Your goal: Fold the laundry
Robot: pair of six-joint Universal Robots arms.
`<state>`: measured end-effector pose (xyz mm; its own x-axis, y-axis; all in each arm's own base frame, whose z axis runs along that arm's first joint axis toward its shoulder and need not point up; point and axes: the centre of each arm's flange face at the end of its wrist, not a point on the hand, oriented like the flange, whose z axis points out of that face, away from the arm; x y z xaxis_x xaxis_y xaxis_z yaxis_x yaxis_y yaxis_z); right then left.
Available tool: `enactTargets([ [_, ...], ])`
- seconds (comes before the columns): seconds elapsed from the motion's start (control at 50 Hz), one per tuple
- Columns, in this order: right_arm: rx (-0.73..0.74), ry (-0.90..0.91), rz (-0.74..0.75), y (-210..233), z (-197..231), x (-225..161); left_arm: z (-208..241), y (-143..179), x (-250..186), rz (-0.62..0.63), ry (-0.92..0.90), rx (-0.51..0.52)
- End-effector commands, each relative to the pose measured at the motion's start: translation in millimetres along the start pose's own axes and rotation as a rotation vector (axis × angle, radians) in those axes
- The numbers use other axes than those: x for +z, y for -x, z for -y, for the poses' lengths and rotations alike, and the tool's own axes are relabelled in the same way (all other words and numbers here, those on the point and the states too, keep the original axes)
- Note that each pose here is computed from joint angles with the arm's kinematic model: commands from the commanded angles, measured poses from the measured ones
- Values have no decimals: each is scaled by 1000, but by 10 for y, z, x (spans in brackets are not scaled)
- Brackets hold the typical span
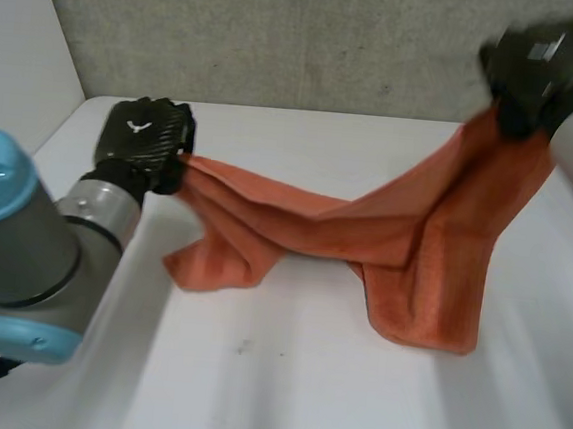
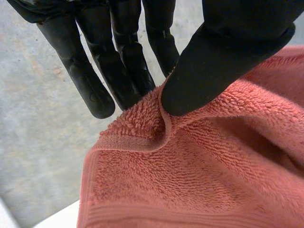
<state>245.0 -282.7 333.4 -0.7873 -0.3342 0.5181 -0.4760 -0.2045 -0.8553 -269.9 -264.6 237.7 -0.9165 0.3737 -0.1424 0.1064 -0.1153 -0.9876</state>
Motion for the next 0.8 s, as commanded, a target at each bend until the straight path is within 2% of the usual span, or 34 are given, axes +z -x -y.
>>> enactTargets([
  [0.02,-148,275,217,433,-625,-83,-207,65,-271,-14,145,217],
  [0.06,-203,371,293,579,-869,-71,-482,10,-314,-50,261,259],
  [0.08,-218,401,318,639,-977,-35,-483,10,-314,-51,262,259],
  [0.12,-223,409,337,688,-1039,-2,-770,-32,-260,-73,348,272],
  [0.2,-223,397,325,724,-1118,179,-864,-53,-75,-73,344,281],
  [0.24,-231,324,244,671,-1070,474,-757,-48,233,-54,262,291],
  [0.26,-231,323,243,671,-1069,475,-756,-47,235,-53,262,291],
  [0.28,-237,253,168,584,-939,648,-607,-27,421,-31,189,291],
  [0.3,-239,158,63,438,-722,820,-606,-27,423,-30,188,291],
  [0.32,-239,157,62,437,-719,821,-382,11,608,0,96,287],
  [0.34,-227,48,-53,267,-458,964,-109,57,774,34,-13,282],
  [0.36,-227,46,-54,266,-456,965,-106,58,775,34,-14,282],
  [0.4,-164,-218,-279,-114,149,1114,549,173,1023,121,-290,267],
  [0.42,-164,-219,-280,-116,152,1115,552,174,1024,122,-291,267],
  [0.46,-94,-465,-445,-446,684,1047,1255,359,1043,232,-603,255],
  [0.48,-93,-466,-445,-447,687,1046,1259,360,1043,232,-605,255],
  [0.5,-73,-558,-505,-576,896,951,1544,432,979,284,-742,250],
  [0.52,-61,-624,-546,-664,1043,852,1546,433,978,285,-743,250],
  [0.54,-61,-625,-547,-665,1045,851,1772,467,893,321,-856,246],
  [0.58,-53,-634,-536,-646,1068,731,1866,486,800,342,-910,251],
  [0.62,-54,-610,-512,-586,1004,700,1808,483,739,337,-884,260],
  [0.66,-54,-571,-482,-510,885,690,1568,462,666,316,-795,270],
  [0.68,-58,-522,-443,-405,721,693,1567,462,666,315,-795,270],
  [0.7,-63,-472,-397,-287,536,695,1368,433,633,296,-727,277],
  [0.72,-63,-471,-397,-286,535,695,1134,405,603,274,-650,283],
  [0.74,-68,-423,-348,-163,358,684,1131,405,602,274,-650,283],
  [0.76,-73,-385,-297,-52,206,641,901,378,563,253,-575,289],
  [0.78,-73,-385,-297,-51,204,641,673,357,512,234,-502,294],
  [0.8,-79,-352,-250,45,76,582,671,357,512,234,-501,294],
])
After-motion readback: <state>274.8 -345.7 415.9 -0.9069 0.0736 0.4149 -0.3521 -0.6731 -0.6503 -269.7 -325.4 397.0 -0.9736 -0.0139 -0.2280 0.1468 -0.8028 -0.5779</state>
